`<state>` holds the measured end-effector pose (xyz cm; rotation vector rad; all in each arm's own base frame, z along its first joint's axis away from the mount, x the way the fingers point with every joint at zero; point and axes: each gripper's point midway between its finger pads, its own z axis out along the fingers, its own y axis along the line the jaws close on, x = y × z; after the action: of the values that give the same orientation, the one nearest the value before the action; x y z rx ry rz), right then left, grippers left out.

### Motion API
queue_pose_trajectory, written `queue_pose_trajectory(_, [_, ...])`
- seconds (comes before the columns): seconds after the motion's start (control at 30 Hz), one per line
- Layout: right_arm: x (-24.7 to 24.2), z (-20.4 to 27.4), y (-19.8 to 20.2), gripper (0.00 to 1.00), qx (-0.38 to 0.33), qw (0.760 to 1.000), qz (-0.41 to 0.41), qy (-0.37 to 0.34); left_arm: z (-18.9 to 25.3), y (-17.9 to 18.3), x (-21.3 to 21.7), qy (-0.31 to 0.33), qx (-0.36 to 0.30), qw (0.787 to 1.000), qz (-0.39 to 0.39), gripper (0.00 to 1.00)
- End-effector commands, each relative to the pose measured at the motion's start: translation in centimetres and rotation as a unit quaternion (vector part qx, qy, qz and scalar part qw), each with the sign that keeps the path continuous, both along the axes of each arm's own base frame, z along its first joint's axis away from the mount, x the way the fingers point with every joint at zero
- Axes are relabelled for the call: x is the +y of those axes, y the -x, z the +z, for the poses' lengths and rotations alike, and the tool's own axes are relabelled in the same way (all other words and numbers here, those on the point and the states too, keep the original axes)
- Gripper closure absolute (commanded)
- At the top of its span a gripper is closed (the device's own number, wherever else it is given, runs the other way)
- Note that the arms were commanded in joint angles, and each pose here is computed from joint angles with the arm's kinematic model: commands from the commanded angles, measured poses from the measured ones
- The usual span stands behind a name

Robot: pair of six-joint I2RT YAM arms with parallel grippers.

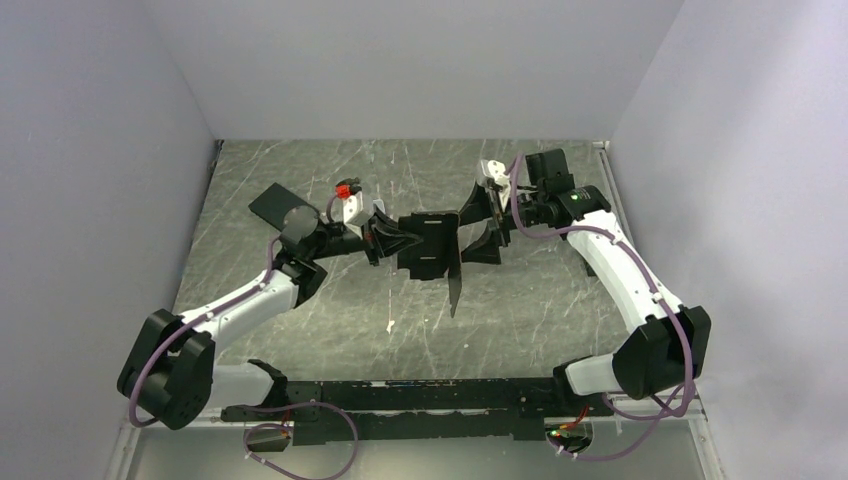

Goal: Fold the paper box
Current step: Fold the paper box at the center of the board.

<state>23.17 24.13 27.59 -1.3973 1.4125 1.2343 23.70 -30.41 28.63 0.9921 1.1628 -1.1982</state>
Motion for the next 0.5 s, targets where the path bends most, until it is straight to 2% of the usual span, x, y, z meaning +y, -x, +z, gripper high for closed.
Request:
queue_pose_trajectory(0.0, [0.4,1.2,1.3,0.15,-0.001,0.999,0.025,-0.032,0.8,-0.4,0.1,0.017,-0.012,1.0,0.021,1.0])
queue_pose_trajectory(0.47, [1.0,0.6,0.0,0.17,0.038,0.999,-0.002,-0.031,0.1,-0.6,-1.2,0.027,0.012,0.999,0.018,1.0])
